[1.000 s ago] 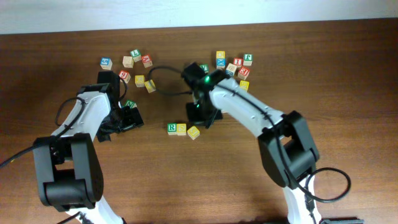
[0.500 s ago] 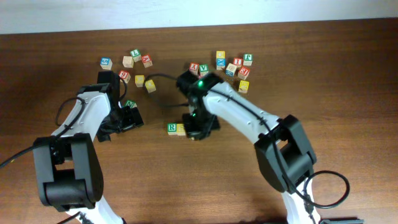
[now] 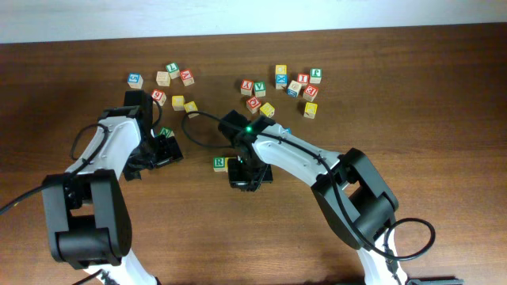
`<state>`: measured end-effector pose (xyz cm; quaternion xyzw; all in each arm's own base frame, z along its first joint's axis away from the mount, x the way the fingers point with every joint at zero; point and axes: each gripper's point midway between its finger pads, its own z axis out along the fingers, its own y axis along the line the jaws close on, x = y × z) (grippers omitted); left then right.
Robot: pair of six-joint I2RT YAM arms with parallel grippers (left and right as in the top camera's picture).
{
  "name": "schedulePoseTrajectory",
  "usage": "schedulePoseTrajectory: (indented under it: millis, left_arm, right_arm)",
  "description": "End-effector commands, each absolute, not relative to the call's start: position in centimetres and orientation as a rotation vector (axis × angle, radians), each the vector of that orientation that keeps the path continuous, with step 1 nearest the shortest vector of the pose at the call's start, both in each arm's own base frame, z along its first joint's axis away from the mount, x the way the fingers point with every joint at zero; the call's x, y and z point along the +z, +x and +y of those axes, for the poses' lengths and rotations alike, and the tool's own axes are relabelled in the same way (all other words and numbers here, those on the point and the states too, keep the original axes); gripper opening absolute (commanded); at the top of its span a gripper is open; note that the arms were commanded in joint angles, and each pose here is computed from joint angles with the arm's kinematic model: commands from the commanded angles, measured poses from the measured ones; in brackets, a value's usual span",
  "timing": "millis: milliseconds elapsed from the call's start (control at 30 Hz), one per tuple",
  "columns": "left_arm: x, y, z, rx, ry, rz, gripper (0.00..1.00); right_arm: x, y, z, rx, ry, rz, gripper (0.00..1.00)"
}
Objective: Spell out RSS
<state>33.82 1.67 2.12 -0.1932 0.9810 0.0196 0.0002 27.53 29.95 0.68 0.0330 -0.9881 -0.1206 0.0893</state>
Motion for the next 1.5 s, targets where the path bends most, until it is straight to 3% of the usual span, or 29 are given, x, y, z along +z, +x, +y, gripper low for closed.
schedulePoseTrajectory:
  millis: [0, 367, 933, 1200, 1467]
  left_arm:
    - [2.1, 34.2, 1.9, 0.078, -0.625, 3.074, 0.99]
    - [2.1, 34.2, 1.9, 0.078, -0.625, 3.074, 0.99]
    - [2.1, 34.2, 1.9, 0.078, -0.625, 3.074, 0.99]
    - [2.1, 34.2, 1.9, 0.078, -0.625, 3.074, 0.99]
    - [2.1, 34.2, 1.9, 0.078, -0.625, 3.074, 0.99]
  right_arm:
    - [1.1, 27.7, 29.7, -0.366, 0.065, -2.944, 0.04]
    - [1.0, 30.2, 26.8, -0.348, 0.001, -2.971, 0.04]
    - [1.2, 32.4, 27.9, -0.442, 0.019, -3.042, 0.04]
    - [2.4, 34.2, 24.7, -0.418, -0.028, -3.030, 0.04]
    - [4.4, 29.4, 27.3, -0.511, 0.185, -2.841, 0.04]
